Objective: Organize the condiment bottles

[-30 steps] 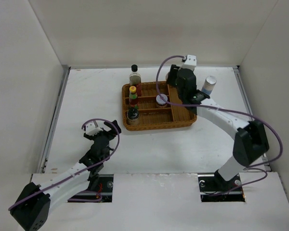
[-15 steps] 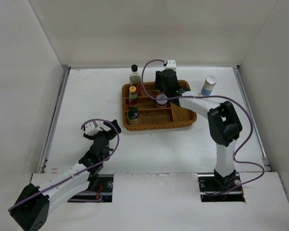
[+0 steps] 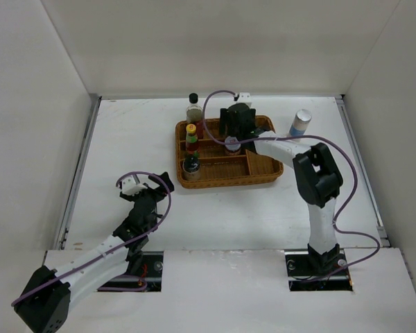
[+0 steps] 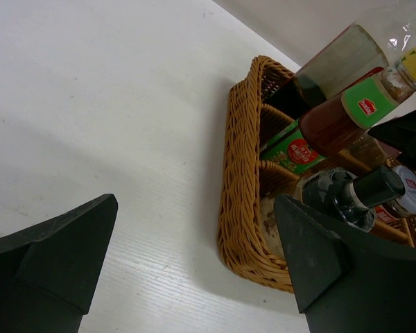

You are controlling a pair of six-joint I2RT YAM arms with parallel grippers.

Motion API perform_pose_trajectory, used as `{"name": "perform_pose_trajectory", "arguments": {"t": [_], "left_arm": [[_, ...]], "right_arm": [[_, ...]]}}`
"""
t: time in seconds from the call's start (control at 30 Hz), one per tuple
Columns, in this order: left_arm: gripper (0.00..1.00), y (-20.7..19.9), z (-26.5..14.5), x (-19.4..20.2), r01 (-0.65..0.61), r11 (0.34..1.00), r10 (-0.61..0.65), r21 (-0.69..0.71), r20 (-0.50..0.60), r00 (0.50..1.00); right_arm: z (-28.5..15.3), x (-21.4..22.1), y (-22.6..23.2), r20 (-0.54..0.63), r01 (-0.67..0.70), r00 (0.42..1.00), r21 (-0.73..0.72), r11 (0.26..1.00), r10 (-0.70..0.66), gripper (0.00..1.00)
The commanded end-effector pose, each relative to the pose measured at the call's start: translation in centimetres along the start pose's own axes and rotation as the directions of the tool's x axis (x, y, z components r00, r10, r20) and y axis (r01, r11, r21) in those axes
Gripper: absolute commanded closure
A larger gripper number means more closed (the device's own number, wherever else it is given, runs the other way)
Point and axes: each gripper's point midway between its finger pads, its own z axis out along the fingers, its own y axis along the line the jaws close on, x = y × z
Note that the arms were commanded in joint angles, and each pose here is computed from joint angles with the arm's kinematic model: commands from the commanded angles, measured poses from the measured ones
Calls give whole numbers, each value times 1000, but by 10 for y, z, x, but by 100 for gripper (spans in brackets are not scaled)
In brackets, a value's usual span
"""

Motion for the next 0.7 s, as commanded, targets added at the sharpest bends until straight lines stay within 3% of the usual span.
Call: {"name": "perform_pose_trajectory", "arguments": {"t": [0.0, 0.17, 0.27, 0.4, 0.5, 0.67], "left_arm": [[0, 1, -1, -2, 27, 1000, -27, 16, 19, 999], [0, 2, 0, -1, 23, 1000, -24, 13, 17, 1000], [0, 2, 0, 0, 19, 1000, -19, 11, 13, 1000], [0, 1, -1, -1, 24, 1000, -24, 17, 16, 1000], [0, 0, 0, 2, 15, 1000, -15, 14, 8, 1000], [0, -2, 0, 3, 8, 1000, -8, 14, 4, 1000]], "right_arm": [[-20, -43, -2, 90, -49, 995, -31, 998, 52, 12], [-69, -101, -5, 208, -85, 973, -103, 991, 105, 5], [-96, -130, -41, 288, -127, 947, -73, 989, 142, 2], [-112, -137, -140, 368, -227, 915, 135, 964, 164, 0], [-120, -127, -220, 386, -286, 911, 335, 898, 145, 0], [-96, -90, -274, 251, -231, 961, 481, 846, 120, 0]]}}
